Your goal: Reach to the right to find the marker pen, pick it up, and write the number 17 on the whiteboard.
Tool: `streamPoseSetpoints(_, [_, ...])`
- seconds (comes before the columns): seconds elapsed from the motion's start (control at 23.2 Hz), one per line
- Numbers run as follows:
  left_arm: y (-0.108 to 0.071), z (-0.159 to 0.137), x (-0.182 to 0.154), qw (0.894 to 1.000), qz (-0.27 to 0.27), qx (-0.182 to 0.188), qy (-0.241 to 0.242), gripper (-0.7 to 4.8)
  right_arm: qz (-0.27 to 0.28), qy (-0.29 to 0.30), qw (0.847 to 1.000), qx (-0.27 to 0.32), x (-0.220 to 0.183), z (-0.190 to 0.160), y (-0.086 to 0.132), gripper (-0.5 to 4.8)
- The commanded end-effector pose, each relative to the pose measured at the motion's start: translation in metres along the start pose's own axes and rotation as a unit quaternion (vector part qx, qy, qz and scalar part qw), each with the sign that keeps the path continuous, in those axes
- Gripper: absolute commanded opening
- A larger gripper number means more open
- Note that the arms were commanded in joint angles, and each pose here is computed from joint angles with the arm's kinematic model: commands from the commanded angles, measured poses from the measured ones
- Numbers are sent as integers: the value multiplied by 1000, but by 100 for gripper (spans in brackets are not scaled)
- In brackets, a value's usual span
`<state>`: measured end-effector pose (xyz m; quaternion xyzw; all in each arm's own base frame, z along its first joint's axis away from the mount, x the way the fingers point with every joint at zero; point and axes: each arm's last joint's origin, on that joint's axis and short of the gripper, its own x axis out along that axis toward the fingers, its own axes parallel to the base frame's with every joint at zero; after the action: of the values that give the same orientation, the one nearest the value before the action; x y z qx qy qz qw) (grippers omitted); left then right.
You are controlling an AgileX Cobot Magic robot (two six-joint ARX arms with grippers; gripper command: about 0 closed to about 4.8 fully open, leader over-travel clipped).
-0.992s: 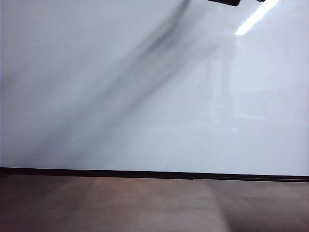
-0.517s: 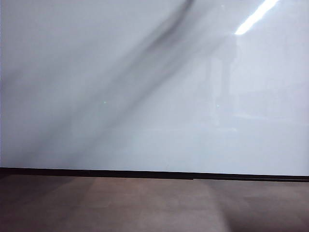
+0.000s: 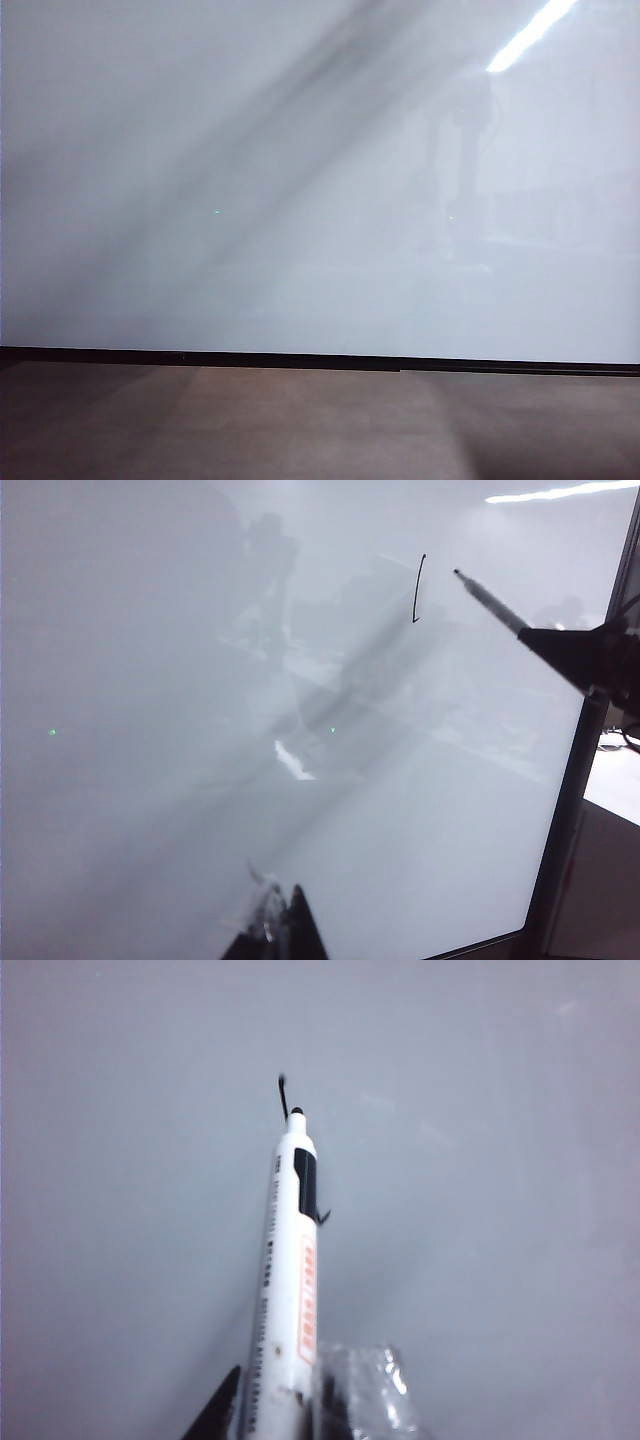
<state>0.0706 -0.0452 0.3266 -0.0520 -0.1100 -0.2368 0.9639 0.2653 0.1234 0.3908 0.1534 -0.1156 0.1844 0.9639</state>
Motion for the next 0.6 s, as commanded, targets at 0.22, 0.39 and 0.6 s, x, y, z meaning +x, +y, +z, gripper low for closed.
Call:
streamPoseSetpoints(0.22, [0, 2, 0, 1000, 1, 2, -5, -5, -1, -50, 999, -16, 1, 15, -3, -6])
streamPoseSetpoints(0.39, [0, 1, 1, 1000, 1, 2, -3, -5, -5, -60, 998, -31, 6, 21, -4, -6])
streamPoseSetpoints(0.6, [0, 1, 1, 1000, 1, 2, -2, -5, -8, -60, 998, -35, 16, 26, -8, -6])
